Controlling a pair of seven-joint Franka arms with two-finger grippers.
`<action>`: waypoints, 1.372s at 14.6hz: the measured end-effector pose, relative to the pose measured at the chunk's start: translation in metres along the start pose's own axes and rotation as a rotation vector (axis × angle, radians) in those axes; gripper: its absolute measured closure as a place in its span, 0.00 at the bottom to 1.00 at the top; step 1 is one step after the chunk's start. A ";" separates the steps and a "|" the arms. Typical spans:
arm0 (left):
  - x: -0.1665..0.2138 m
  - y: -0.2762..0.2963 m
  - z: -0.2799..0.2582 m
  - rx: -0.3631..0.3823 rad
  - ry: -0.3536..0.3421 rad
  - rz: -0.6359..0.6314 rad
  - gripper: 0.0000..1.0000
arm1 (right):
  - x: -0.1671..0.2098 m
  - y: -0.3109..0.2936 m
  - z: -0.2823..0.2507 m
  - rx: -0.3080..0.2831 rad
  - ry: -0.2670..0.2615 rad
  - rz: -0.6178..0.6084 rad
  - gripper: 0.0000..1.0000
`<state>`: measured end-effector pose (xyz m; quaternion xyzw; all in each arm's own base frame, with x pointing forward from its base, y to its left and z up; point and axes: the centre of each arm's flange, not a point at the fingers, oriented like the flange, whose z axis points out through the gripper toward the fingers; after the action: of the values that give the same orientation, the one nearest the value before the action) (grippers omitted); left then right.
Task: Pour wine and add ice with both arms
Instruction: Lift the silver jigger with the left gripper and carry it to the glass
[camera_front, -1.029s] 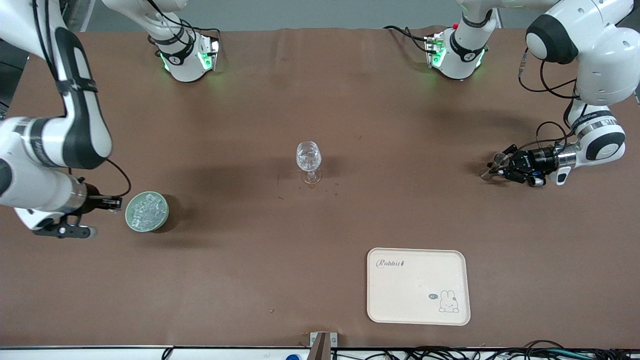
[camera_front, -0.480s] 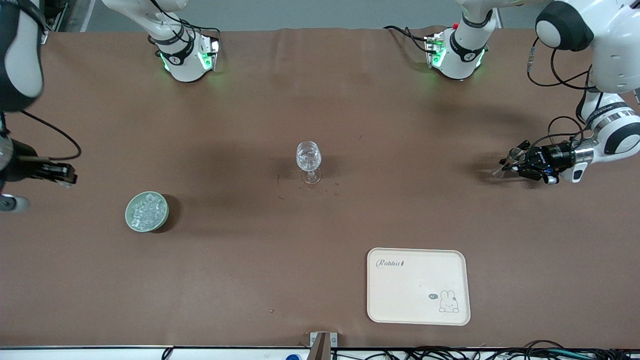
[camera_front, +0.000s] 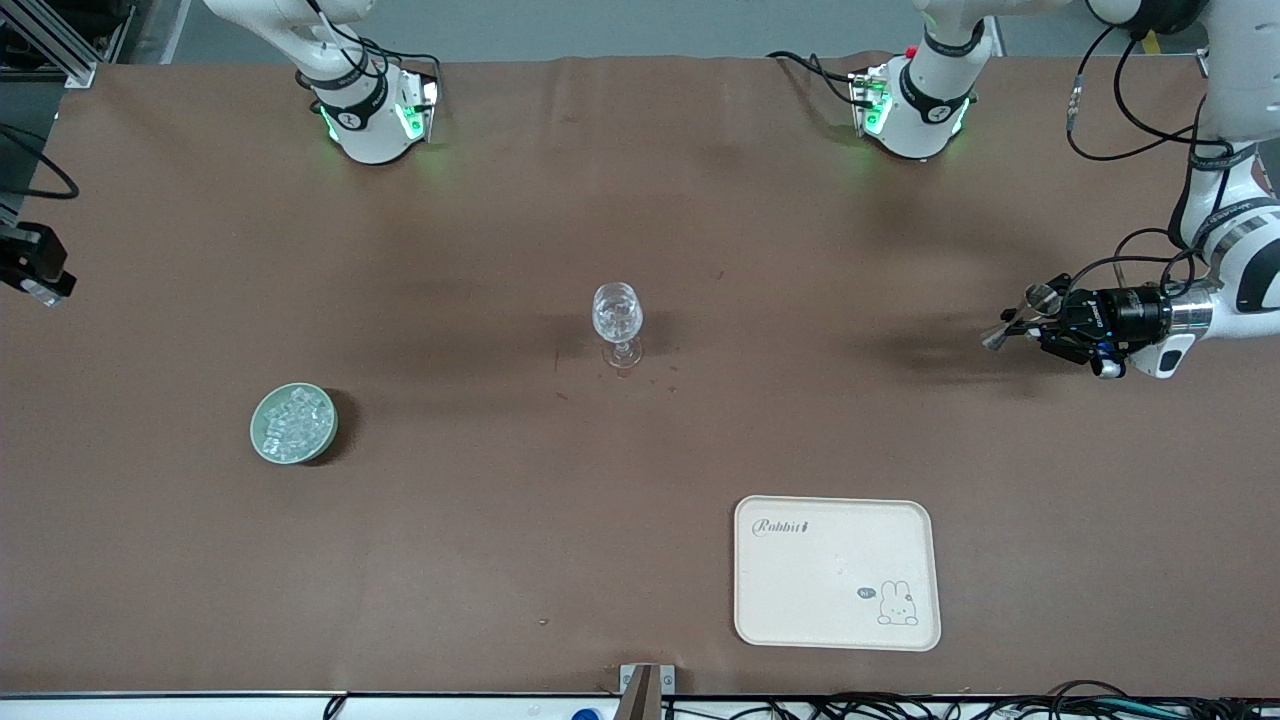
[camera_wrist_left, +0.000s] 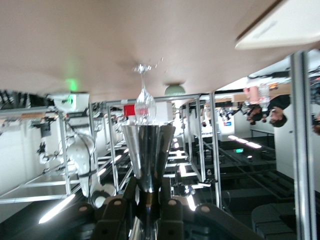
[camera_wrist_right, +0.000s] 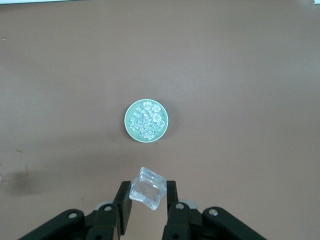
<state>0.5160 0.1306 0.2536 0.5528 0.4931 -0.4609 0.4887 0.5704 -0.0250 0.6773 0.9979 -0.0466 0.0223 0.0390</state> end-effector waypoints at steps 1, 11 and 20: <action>-0.011 0.005 0.009 0.015 -0.010 -0.006 0.79 | 0.001 0.000 0.003 0.000 -0.001 0.000 0.67; -0.137 0.048 0.150 0.262 0.055 0.042 0.79 | 0.000 0.000 0.024 0.021 0.004 -0.002 0.67; -0.172 0.040 0.367 0.360 0.285 0.016 0.79 | -0.001 -0.001 0.025 0.023 0.001 -0.024 0.67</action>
<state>0.5304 -0.2522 0.3916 0.6945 0.4628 -0.4548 0.3110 0.5703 -0.0261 0.6520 0.9988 -0.0345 0.0228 0.0280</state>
